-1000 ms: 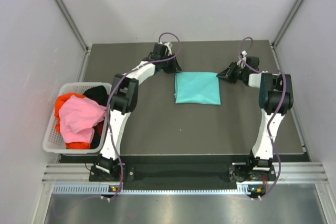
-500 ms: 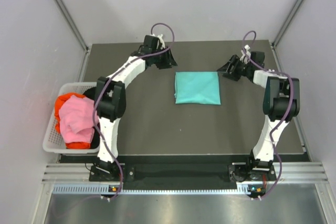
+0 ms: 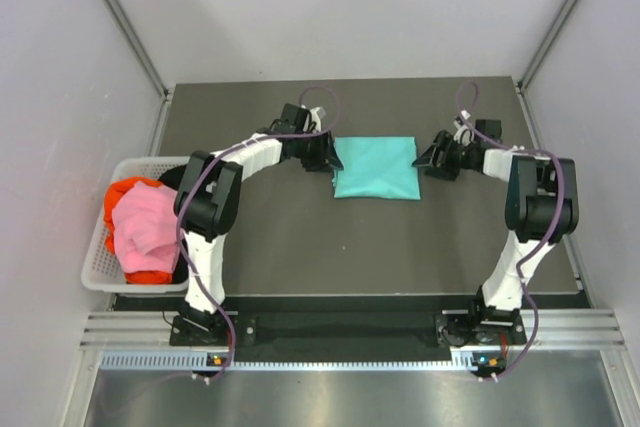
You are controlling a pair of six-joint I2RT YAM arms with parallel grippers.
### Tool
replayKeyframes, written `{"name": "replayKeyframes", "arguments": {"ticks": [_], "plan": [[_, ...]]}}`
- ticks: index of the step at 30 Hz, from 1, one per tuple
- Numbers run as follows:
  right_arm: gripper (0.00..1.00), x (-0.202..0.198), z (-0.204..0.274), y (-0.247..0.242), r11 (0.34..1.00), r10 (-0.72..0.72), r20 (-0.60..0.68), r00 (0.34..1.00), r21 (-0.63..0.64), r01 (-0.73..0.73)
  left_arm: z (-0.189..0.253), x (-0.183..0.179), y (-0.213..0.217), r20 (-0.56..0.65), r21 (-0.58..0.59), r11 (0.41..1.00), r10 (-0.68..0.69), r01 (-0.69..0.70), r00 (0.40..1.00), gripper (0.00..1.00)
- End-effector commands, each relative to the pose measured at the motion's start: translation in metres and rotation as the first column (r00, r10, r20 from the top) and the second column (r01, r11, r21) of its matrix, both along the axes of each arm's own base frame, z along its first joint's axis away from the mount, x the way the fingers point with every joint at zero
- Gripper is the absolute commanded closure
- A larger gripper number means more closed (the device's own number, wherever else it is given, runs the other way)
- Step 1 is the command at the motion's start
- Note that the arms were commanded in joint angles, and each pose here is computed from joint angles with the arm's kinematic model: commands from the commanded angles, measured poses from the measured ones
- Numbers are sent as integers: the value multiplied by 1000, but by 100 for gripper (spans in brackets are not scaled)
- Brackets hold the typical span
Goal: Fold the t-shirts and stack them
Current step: Neatly place the folded tshirt to the corner
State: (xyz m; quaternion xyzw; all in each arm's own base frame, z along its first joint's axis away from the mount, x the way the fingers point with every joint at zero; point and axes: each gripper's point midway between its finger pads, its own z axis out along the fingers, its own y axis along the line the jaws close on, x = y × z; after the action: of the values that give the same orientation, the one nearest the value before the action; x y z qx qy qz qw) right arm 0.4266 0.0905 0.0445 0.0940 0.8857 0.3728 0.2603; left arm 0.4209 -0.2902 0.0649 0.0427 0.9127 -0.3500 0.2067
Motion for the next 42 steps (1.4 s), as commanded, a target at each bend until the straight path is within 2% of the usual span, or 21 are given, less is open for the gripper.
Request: {"name": "replayKeyframes", "arguments": {"ticks": [1, 6, 13, 20, 28, 34, 42], "plan": [[37, -6, 13, -5, 999, -5, 58, 998, -52, 8, 6, 13, -10, 80, -62, 997, -37, 42, 996, 50], [37, -18, 19, -8, 996, -27, 71, 997, -81, 33, -17, 15, -13, 45, -46, 999, -23, 25, 999, 51], [37, -21, 31, -7, 994, -58, 107, 993, -83, 67, -35, 15, -20, 31, -37, 999, -32, 33, 999, 60], [37, -24, 44, -2, 995, -57, 137, 989, -79, 68, -32, 19, -29, 39, -88, 995, -48, 51, 998, 69], [37, -35, 37, 7, 995, -45, 111, 993, -79, 54, -9, 28, -40, 61, -158, 986, -38, 47, 997, 100], [37, -37, 49, 9, 994, -76, 151, 986, -64, 86, 8, 37, -32, 129, -96, 994, -40, 52, 991, 100], [37, -43, 61, 15, 995, -76, 180, 981, -51, 86, 13, 60, 4, 168, -1, 1000, -3, 3, 986, 100]]}}
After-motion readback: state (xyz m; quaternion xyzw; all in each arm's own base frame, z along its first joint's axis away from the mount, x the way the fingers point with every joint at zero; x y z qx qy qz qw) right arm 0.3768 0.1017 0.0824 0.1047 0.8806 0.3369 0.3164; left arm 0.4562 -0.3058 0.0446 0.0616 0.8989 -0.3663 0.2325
